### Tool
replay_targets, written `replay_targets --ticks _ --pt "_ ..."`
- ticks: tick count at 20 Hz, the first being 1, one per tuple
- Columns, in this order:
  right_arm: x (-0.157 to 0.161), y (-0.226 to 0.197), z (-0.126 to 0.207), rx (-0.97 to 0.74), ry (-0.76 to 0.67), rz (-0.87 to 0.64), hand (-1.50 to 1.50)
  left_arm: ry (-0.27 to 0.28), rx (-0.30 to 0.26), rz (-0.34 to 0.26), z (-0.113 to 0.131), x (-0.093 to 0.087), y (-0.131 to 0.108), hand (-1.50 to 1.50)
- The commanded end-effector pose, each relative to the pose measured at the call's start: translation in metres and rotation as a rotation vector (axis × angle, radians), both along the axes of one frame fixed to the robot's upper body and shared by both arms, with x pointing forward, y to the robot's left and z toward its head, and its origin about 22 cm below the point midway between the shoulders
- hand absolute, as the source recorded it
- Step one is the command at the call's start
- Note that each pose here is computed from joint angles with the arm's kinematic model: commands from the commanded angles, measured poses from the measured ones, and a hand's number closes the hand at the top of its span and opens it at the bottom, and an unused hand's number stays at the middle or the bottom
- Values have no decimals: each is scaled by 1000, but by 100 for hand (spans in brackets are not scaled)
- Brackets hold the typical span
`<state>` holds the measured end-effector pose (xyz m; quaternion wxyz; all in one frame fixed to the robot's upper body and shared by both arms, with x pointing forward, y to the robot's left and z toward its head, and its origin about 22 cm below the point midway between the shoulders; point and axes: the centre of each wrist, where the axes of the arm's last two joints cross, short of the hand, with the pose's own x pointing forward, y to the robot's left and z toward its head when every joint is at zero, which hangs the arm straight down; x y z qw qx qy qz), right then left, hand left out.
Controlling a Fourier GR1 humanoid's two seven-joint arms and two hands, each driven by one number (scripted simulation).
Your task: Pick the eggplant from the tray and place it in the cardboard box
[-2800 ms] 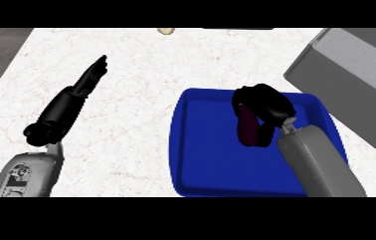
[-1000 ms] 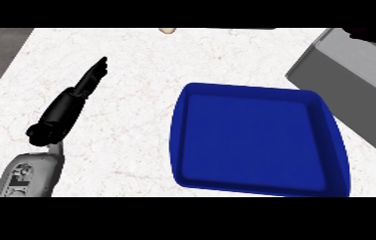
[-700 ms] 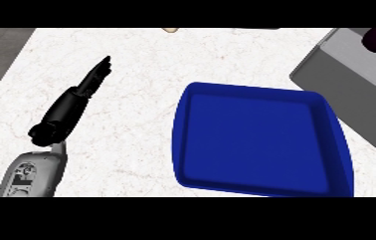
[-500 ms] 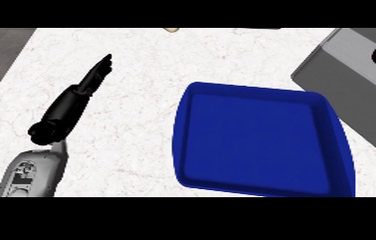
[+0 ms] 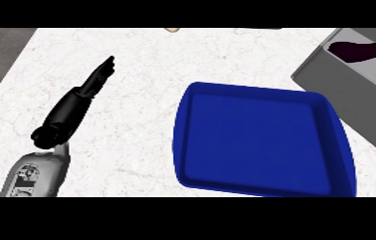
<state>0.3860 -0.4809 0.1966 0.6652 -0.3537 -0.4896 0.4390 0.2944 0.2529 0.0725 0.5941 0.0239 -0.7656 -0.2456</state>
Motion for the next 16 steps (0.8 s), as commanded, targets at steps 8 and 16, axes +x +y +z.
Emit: replay_targets --ticks 8,16 --pt "-6 -14 5 860 -485 -114 -150 -5 5 20 -2 -5 4 0" --pt "-48 -60 4 971 -622 -331 -150 11 -24 -13 2 -3 -1 0"
